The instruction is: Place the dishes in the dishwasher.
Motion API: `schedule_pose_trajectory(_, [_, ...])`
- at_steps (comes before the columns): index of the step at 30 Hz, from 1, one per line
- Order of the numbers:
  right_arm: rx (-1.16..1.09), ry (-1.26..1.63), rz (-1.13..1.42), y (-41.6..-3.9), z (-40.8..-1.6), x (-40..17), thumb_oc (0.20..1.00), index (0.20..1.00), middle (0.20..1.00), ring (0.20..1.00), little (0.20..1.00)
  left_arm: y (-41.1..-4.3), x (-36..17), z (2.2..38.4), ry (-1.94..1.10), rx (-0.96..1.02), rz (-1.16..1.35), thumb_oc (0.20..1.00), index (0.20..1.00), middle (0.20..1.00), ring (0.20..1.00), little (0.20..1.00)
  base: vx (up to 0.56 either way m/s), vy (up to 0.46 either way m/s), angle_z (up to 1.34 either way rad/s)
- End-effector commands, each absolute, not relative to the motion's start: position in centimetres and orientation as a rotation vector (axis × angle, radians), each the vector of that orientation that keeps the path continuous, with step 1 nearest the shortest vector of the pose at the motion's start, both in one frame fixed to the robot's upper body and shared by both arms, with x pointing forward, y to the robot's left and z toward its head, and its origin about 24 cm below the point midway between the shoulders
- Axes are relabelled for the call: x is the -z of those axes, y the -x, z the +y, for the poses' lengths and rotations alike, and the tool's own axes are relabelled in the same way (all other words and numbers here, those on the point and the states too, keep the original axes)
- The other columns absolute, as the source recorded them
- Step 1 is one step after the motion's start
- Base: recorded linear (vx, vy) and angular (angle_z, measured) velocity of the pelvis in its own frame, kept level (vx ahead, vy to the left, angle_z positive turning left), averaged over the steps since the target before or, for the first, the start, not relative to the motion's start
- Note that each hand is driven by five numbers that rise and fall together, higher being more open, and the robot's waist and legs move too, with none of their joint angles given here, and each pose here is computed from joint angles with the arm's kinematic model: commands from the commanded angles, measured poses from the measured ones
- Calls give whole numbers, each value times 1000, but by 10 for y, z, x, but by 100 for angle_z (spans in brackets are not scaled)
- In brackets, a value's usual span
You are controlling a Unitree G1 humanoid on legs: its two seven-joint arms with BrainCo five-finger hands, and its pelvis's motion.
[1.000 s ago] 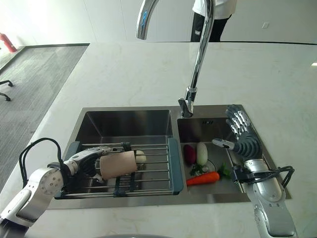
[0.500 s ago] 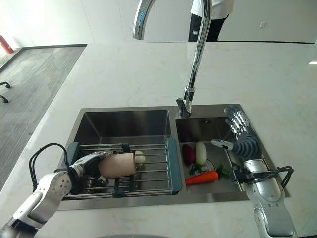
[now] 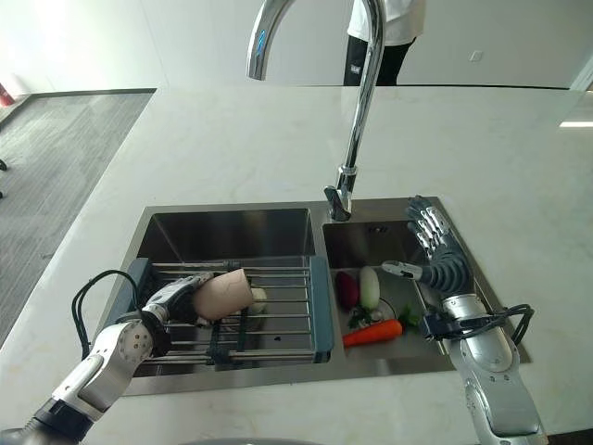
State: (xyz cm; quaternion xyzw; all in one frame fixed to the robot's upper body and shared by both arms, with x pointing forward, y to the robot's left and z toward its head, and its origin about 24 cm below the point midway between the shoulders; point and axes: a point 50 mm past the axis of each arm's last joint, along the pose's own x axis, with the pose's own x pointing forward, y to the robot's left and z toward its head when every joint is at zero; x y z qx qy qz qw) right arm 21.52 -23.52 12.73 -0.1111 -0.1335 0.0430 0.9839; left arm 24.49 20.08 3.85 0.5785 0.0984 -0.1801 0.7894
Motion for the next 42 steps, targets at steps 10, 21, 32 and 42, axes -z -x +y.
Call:
schedule_pose_trajectory(10, [-105, 293, -455, -224, -230, -163, 1000, 1000, 1000, 1000, 1000, -259, -54, 180, -1154, 465, 54, 200, 200, 200, 200, 200, -3, -6, 0])
schedule_pose_trajectory(21, [-4, 313, -445, -195, -258, -157, 1000, 1000, 1000, 1000, 1000, -214, -130, 247, -750, -62, -378, 200, 200, 200, 200, 200, -30, -118, 3])
schedule_pose_trajectory(32, [45, 350, -564, -211, -261, -180, 1000, 1000, 1000, 1000, 1000, -215, -154, 220, -503, -99, -660, 200, 200, 200, 200, 200, -465, 77, 21])
schedule_pose_trajectory(42, [114, 266, -591, -194, -268, -177, 1000, 1000, 1000, 1000, 1000, -209, -163, 225, -558, -34, -686, 200, 200, 200, 200, 200, -356, 236, 25])
